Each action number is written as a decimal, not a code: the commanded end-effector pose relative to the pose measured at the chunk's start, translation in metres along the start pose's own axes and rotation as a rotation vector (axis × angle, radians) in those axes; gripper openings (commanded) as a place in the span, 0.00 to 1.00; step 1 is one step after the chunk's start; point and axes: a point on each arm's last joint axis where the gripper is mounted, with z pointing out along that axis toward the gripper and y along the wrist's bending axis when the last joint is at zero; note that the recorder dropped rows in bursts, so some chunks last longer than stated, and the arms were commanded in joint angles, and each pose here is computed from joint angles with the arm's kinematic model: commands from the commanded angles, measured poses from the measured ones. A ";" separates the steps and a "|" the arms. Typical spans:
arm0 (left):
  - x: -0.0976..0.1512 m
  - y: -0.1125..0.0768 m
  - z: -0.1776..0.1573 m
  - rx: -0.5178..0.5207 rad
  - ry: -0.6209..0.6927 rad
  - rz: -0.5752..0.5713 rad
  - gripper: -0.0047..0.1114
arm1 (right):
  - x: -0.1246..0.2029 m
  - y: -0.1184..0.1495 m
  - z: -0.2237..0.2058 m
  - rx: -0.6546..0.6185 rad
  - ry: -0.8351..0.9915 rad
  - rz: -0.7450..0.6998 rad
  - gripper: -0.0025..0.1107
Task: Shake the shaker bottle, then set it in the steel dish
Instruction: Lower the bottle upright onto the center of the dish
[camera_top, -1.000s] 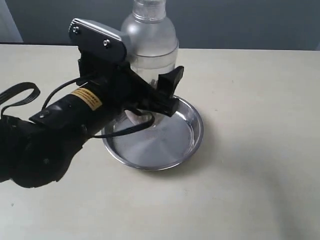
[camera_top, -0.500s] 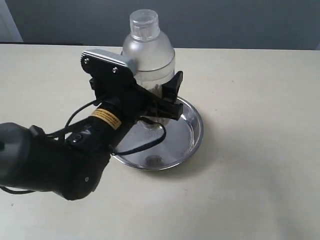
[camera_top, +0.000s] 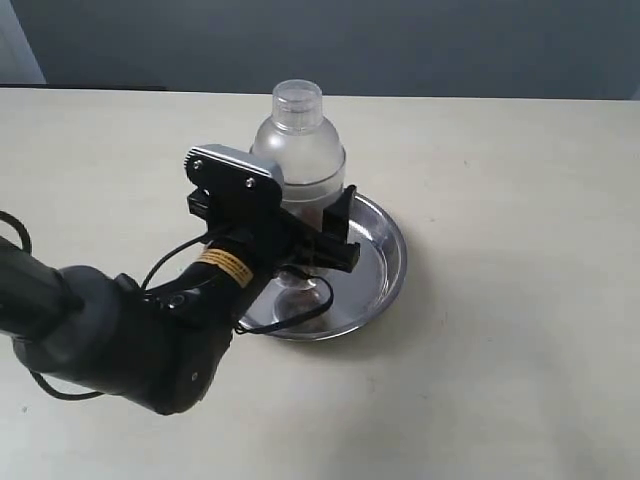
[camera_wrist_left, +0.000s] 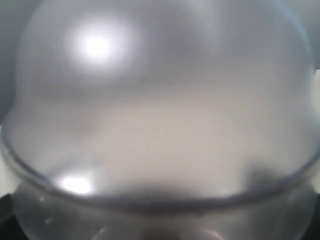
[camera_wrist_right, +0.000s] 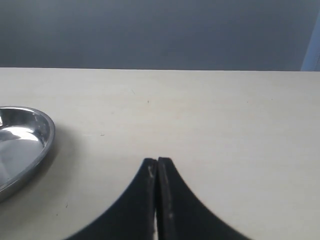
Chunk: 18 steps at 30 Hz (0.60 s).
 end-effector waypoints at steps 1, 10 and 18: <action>-0.012 0.003 0.005 -0.031 -0.085 -0.025 0.04 | -0.001 0.000 0.000 -0.001 -0.015 -0.002 0.02; -0.010 0.011 0.015 0.049 -0.091 -0.003 0.04 | -0.001 0.000 0.000 -0.001 -0.015 -0.002 0.02; 0.015 0.010 0.018 0.099 -0.027 0.048 0.04 | -0.001 0.000 0.000 -0.001 -0.015 -0.002 0.02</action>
